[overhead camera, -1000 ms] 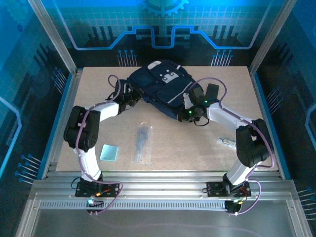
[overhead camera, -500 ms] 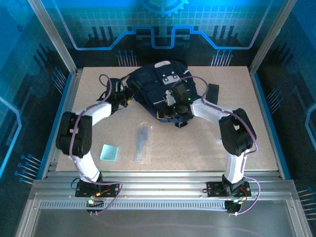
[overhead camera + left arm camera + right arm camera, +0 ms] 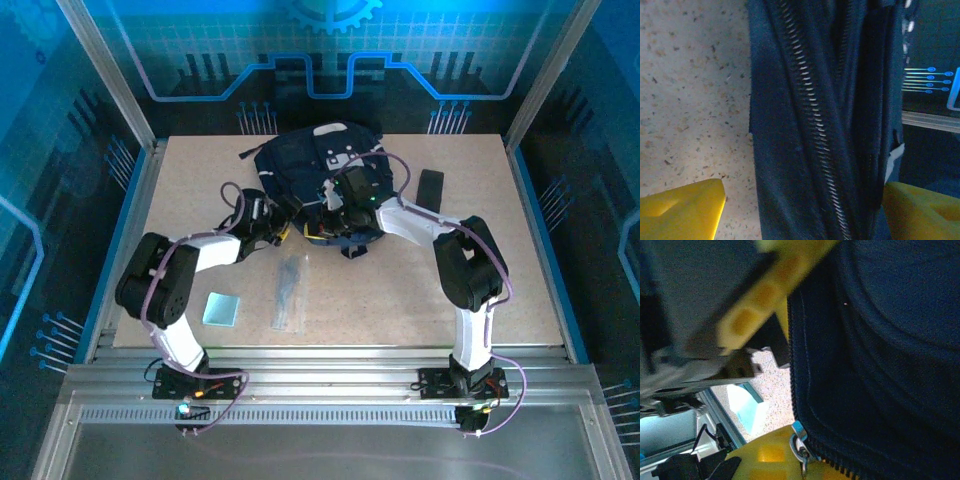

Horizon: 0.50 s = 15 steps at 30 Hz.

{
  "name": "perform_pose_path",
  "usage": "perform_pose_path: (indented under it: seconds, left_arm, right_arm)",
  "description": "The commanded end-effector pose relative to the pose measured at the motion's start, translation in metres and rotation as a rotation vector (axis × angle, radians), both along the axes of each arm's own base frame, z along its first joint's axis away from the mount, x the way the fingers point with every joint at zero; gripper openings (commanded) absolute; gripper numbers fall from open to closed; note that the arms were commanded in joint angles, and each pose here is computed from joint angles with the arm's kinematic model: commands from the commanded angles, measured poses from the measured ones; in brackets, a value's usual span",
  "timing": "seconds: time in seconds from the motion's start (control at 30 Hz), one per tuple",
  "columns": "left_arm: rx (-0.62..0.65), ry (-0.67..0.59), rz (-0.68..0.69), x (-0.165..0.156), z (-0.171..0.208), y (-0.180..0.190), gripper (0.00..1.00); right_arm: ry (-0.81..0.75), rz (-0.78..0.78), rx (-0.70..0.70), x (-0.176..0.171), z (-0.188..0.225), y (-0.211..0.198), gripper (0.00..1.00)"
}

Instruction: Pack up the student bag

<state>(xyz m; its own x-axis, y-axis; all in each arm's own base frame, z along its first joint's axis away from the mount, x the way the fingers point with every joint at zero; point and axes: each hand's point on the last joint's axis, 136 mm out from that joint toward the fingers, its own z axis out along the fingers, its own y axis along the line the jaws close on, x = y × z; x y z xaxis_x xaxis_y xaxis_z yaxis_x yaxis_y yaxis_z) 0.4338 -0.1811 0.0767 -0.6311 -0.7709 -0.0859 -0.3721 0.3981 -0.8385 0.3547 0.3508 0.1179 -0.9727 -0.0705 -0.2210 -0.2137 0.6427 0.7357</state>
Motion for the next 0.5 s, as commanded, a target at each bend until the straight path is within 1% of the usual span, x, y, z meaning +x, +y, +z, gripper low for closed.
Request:
perform_pose_path:
  seconds: [0.0,0.1,0.17,0.33,0.47]
  left_arm:
    - [-0.074,-0.071,0.006,0.020,0.011,-0.017,0.60]
    - [-0.077,-0.081,-0.003,0.025,0.007,-0.024,0.20]
    - [-0.079,-0.077,-0.008,0.025,0.004,-0.025,0.00]
    - [-0.036,-0.077,-0.046,0.016,0.005,-0.023,0.00]
    - [0.031,-0.073,-0.084,0.005,0.008,-0.011,0.00]
  right_arm:
    - [-0.029,0.058,0.072,-0.021,0.031,0.012,0.00]
    - [0.006,0.050,0.015,-0.032,0.018,0.000,0.00]
    - [0.022,0.051,-0.036,-0.036,0.010,-0.010,0.00]
    - [0.099,0.063,-0.195,-0.049,-0.012,-0.053,0.00]
    - [0.141,0.064,-0.333,-0.059,-0.021,-0.103,0.00]
